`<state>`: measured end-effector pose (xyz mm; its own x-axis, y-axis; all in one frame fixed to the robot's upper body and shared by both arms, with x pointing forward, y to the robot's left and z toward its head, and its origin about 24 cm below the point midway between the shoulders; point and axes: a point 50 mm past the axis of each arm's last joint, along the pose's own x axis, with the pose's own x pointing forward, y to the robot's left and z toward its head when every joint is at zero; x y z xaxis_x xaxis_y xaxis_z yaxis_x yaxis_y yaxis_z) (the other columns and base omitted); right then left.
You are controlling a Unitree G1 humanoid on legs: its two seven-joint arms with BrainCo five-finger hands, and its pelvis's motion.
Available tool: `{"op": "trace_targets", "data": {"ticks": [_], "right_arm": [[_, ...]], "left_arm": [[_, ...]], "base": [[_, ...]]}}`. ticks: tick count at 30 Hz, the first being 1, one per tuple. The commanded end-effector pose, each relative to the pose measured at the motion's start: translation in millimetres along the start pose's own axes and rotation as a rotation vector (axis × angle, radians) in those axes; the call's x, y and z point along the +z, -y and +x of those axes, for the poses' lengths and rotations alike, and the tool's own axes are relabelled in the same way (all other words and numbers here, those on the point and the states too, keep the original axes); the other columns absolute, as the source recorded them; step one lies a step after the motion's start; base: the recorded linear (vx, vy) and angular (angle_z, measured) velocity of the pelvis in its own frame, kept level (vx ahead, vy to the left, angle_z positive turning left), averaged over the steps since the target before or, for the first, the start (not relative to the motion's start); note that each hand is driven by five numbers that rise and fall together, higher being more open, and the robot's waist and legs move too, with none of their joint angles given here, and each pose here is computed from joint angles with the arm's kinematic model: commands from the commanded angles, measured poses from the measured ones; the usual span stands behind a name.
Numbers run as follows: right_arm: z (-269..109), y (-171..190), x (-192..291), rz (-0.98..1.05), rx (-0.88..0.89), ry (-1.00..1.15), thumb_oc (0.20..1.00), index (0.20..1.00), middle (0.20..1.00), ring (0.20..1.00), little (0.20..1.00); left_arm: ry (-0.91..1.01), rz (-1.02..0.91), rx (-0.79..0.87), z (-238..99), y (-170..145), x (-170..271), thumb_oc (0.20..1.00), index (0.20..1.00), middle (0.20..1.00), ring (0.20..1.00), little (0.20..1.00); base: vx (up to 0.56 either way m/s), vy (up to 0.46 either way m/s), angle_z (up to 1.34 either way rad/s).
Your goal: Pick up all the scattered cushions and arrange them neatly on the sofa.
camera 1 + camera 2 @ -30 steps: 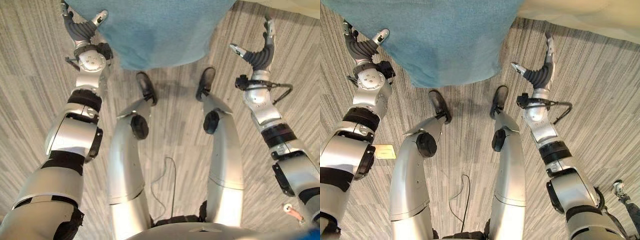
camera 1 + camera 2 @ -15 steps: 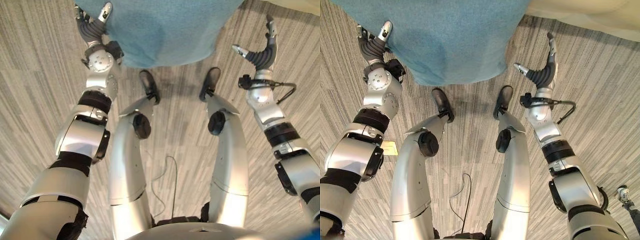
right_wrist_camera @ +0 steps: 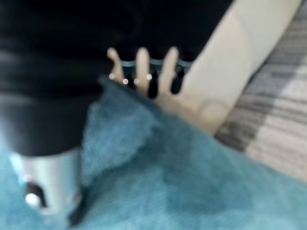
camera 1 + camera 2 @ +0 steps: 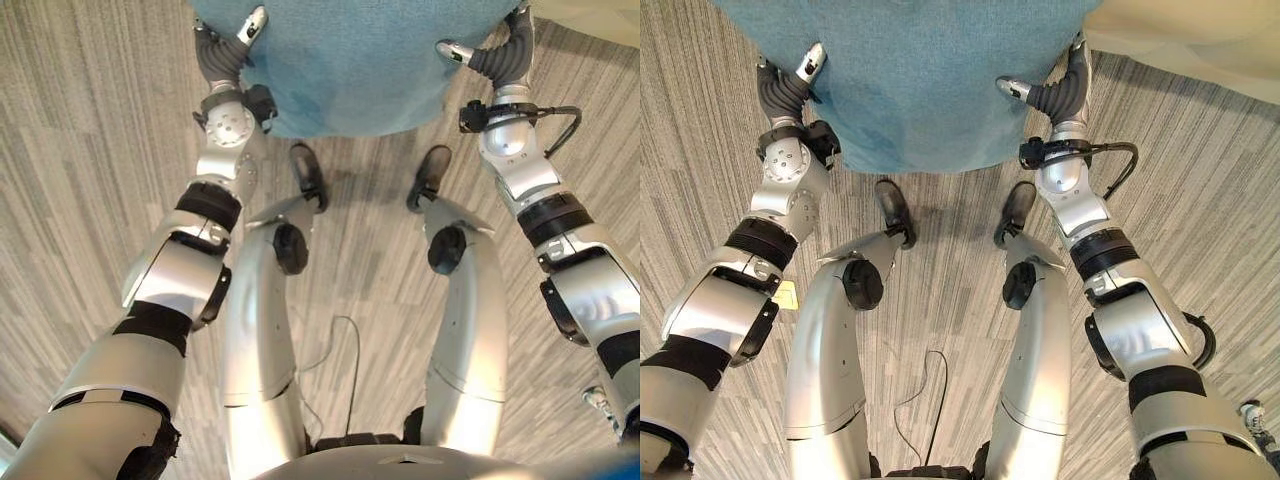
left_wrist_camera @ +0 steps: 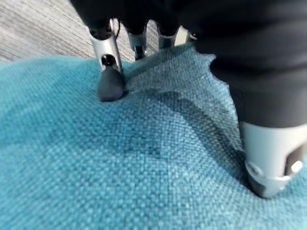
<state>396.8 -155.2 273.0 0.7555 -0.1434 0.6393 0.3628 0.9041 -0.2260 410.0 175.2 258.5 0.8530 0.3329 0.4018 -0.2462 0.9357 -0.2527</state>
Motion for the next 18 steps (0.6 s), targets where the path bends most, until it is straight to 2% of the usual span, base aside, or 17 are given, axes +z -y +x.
{"op": "trace_targets", "data": {"ticks": [1, 4, 5, 6, 7, 8, 14, 18], "right_arm": [[5, -20, 29, 0.084, 0.068, 0.097, 1.000, 1.000, 1.000, 1.000, 1.000], [8, -33, 47, 0.122, 0.119, 0.135, 1.000, 1.000, 1.000, 1.000, 1.000], [7, -37, 50, 0.130, 0.136, 0.146, 0.752, 0.752, 0.752, 0.752, 0.752], [8, -38, 54, 0.138, 0.149, 0.161, 0.288, 0.288, 0.288, 0.288, 0.288], [8, -38, 54, 0.138, 0.149, 0.161, 0.288, 0.288, 0.288, 0.288, 0.288], [9, -40, 66, 0.169, 0.151, 0.198, 0.200, 0.200, 0.200, 0.200, 0.200], [13, -25, 86, 0.190, 0.117, 0.302, 0.200, 0.200, 0.200, 0.200, 0.200], [14, -9, 90, 0.225, 0.073, 0.331, 0.200, 0.200, 0.200, 0.200, 0.200]], "left_arm": [[0.141, -0.107, -0.212, -11, 46, 28, 1.000, 1.000, 1.000, 1.000, 1.000], [0.191, -0.153, -0.250, -12, 57, 44, 1.000, 1.000, 1.000, 1.000, 1.000], [0.205, -0.163, -0.257, -13, 59, 48, 1.000, 1.000, 1.000, 1.000, 1.000], [0.223, -0.178, -0.265, -13, 60, 53, 1.000, 1.000, 1.000, 1.000, 1.000], [0.224, -0.178, -0.265, -13, 60, 53, 1.000, 1.000, 1.000, 1.000, 1.000], [0.257, -0.222, -0.279, -15, 65, 63, 0.200, 0.200, 0.200, 0.200, 0.200], [0.294, -0.329, -0.276, -19, 59, 72, 0.200, 0.200, 0.200, 0.200, 0.200], [0.326, -0.321, -0.286, -21, 54, 77, 0.200, 0.200, 0.200, 0.200, 0.200]], "base": [[0.01, -0.022, 0.04], [0.00, -0.027, 0.02], [0.00, -0.046, 0.01], [0.00, 0.000, 0.00], [0.00, -0.034, 0.00], [0.00, 0.000, 0.00], [0.00, -0.012, 0.00], [0.00, -0.008, -0.01]]}}
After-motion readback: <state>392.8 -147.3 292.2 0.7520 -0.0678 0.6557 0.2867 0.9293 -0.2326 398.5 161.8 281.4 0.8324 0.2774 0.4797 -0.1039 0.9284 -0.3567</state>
